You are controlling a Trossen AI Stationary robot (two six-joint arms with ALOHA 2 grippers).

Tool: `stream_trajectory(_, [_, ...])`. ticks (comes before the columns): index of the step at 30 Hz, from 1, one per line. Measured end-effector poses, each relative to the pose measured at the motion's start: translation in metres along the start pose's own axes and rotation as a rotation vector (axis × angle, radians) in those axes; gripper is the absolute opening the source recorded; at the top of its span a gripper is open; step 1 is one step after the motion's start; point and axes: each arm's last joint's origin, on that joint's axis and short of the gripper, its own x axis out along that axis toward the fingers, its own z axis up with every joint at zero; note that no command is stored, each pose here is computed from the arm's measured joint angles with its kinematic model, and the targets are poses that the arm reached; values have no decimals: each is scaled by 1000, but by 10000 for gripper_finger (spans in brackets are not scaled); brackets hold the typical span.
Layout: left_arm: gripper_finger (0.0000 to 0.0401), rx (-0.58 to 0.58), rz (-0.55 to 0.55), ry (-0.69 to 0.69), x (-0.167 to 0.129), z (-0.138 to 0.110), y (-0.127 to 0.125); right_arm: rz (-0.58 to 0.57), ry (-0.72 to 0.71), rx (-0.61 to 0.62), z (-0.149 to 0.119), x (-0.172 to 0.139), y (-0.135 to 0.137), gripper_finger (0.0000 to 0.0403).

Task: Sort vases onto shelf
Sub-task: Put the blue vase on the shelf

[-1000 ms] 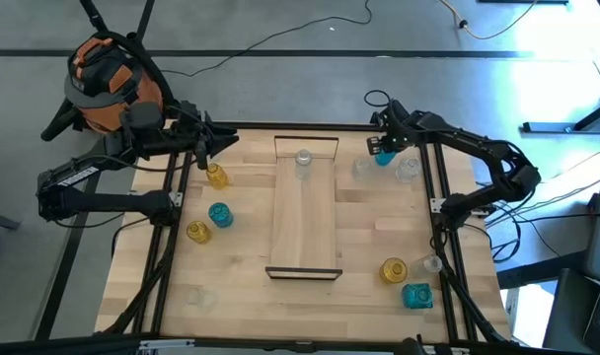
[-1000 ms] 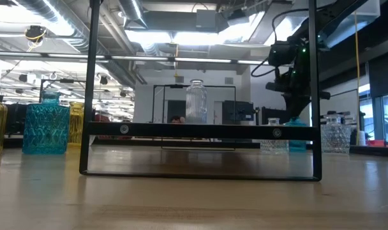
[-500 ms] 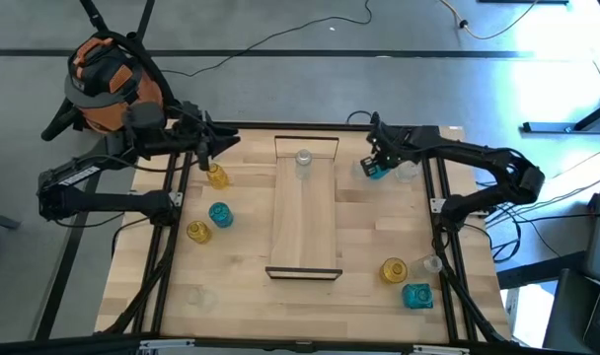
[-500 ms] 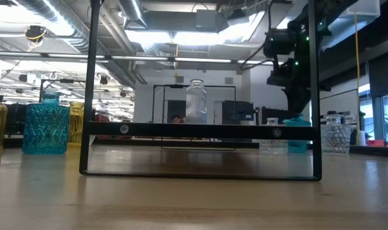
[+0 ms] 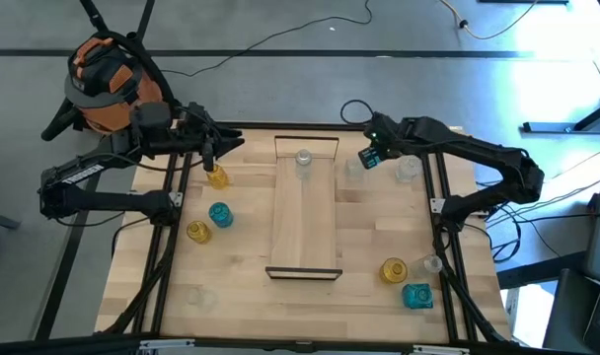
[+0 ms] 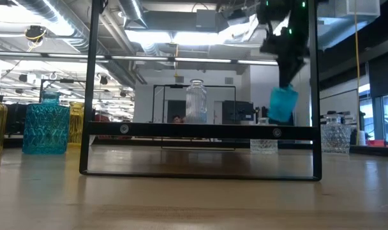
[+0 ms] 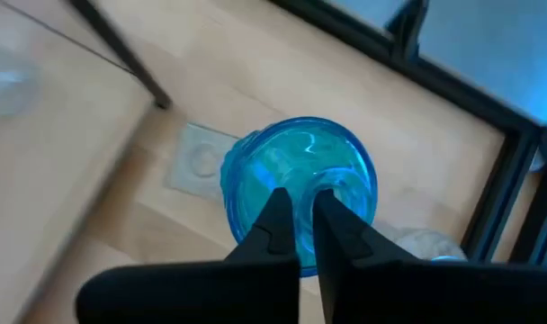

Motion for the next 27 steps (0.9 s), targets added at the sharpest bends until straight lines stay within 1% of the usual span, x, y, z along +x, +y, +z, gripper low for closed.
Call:
stream_trajectory(5, [149,-2,-4,22,5,-1,1,0,-34,-40,5,-27,4,1])
stream_trajectory(8, [149,-3,-13,35,7,-2,1,17,-40,-69,3,-36,8,1])
stream_trajectory(10, [149,-4,-18,41,9,-2,1,40,-41,-115,0,-40,14,1])
stream_trajectory(15, [149,6,-23,47,9,-3,0,120,-7,-236,-15,-46,36,1])
stream_trajectory(19, [149,37,-27,48,10,-4,-2,167,-16,-330,-30,-53,55,1])
stream_trajectory(23, [149,43,-37,49,10,-4,-3,203,-24,-400,-43,-57,71,1])
stream_trajectory(25, [149,53,-37,49,10,-4,-3,222,-46,-432,-47,-59,80,1])
stream_trajectory(27, [149,58,-35,48,10,-4,-3,259,-92,-492,-49,-59,91,1])
